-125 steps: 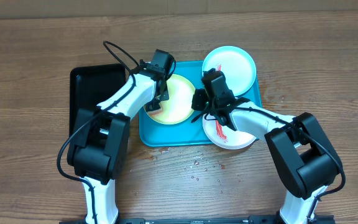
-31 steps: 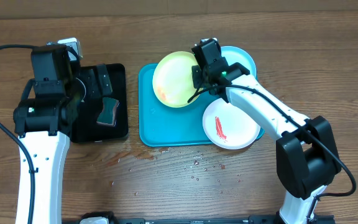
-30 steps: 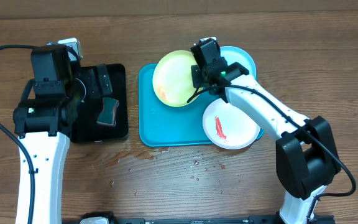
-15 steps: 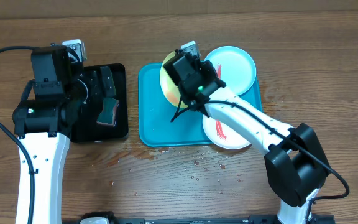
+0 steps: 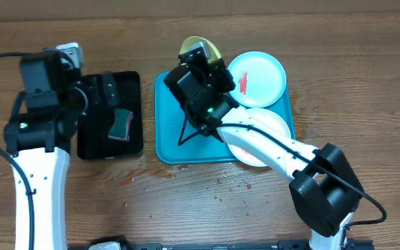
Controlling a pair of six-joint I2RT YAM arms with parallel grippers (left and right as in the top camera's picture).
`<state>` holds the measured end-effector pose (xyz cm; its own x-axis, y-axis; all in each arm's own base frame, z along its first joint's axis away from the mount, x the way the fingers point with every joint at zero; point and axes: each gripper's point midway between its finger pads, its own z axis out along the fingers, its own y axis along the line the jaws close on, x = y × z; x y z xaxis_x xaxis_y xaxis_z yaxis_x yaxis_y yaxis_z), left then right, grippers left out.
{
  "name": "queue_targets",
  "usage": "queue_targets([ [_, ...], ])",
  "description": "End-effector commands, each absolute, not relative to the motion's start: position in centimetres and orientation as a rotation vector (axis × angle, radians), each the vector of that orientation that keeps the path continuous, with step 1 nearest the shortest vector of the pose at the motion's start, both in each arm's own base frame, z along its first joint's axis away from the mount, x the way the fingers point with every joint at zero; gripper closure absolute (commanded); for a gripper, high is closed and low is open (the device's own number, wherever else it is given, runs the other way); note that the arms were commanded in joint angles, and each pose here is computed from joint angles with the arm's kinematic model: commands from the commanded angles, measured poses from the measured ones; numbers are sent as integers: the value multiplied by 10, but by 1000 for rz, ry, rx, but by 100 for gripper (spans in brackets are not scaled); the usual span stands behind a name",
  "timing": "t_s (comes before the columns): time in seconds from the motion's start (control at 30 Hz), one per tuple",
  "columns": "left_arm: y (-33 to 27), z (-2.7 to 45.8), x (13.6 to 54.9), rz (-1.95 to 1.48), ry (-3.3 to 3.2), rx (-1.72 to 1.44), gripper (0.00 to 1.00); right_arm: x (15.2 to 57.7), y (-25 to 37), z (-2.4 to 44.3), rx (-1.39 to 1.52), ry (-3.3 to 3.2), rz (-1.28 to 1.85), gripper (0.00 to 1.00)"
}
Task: Clean dirty plates on tray and stack at the side
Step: 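Lift the yellow plate with the right gripper and carry it rightward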
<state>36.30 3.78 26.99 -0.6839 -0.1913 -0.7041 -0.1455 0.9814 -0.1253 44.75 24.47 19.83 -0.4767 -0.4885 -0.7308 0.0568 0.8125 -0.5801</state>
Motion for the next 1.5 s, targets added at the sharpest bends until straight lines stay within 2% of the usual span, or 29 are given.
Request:
queue_targets([
  [0.0, 47, 285, 361, -96, 2290, -148, 0, 446, 251, 218, -326, 1919, -717, 96],
  [0.3, 76, 290, 355, -166, 2251, -179, 0, 441, 252, 232, -307, 1862, -788, 96],
  [0.9, 77, 295, 355, -208, 2225, -131, 0, 444, 277, 253, -563, 1760, -900, 96],
  [1.47, 77, 295, 354, -206, 2225, -128, 0, 446, 280, 259, -594, 1735, -925, 96],
])
